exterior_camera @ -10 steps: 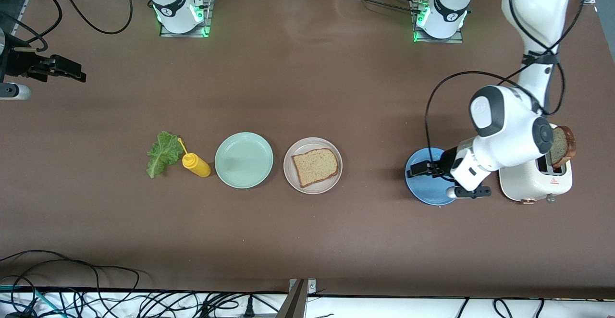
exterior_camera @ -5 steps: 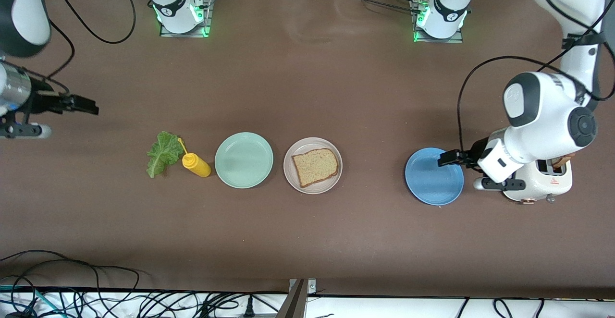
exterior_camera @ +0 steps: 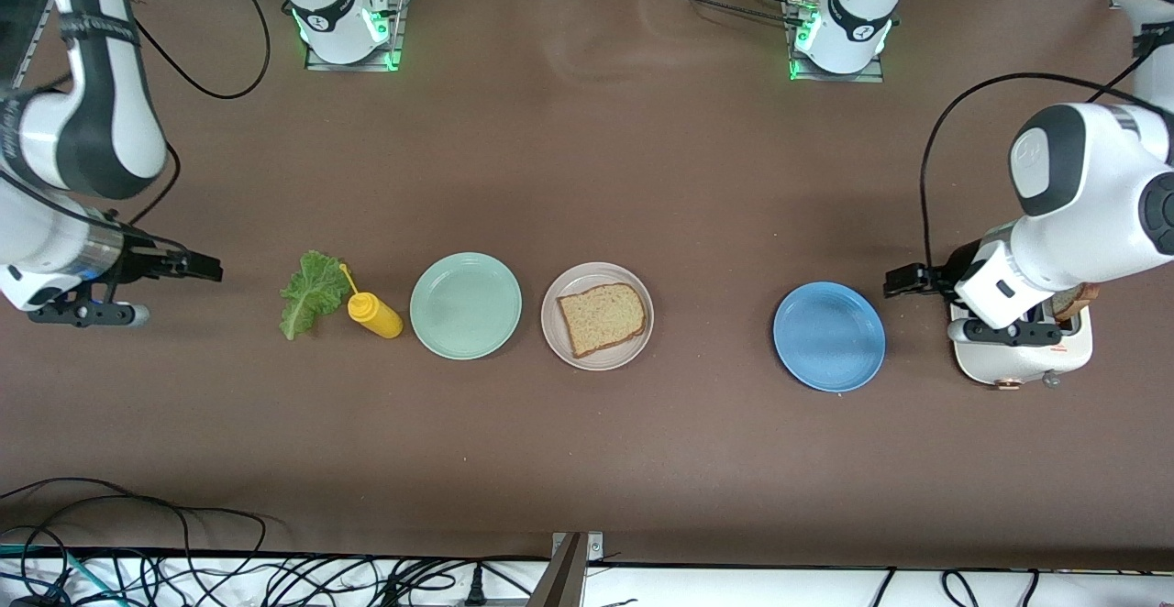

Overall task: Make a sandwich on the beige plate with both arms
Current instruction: 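Grasp the green lettuce leaf with the right gripper while the left gripper rises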

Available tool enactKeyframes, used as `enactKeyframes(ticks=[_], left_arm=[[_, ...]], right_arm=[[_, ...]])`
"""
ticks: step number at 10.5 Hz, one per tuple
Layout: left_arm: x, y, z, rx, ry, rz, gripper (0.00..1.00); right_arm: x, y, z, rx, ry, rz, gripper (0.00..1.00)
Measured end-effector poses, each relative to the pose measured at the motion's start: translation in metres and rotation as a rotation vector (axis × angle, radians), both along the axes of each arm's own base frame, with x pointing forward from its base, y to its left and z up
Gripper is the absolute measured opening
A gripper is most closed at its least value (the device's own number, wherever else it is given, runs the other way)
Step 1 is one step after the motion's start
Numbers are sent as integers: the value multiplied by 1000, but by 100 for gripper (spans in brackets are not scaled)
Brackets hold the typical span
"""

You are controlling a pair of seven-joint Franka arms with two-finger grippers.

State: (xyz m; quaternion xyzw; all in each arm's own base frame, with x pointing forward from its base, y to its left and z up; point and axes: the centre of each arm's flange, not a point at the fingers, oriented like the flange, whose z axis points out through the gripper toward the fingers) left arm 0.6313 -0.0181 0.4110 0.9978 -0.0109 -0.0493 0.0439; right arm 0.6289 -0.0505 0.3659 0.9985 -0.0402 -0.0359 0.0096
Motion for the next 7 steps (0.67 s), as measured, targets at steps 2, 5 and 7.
enactKeyframes(ticks=[2, 5, 7], left_arm=[[-10, 7, 21, 28, 20, -9, 100], [-25, 16, 55, 71, 65, -21, 100], [-30, 17, 76, 76, 72, -24, 100]], right_arm=[[-11, 12, -48, -6, -44, -89, 100], [-19, 45, -115, -16, -64, -215, 99], [-15, 54, -147, -16, -103, -233, 91]])
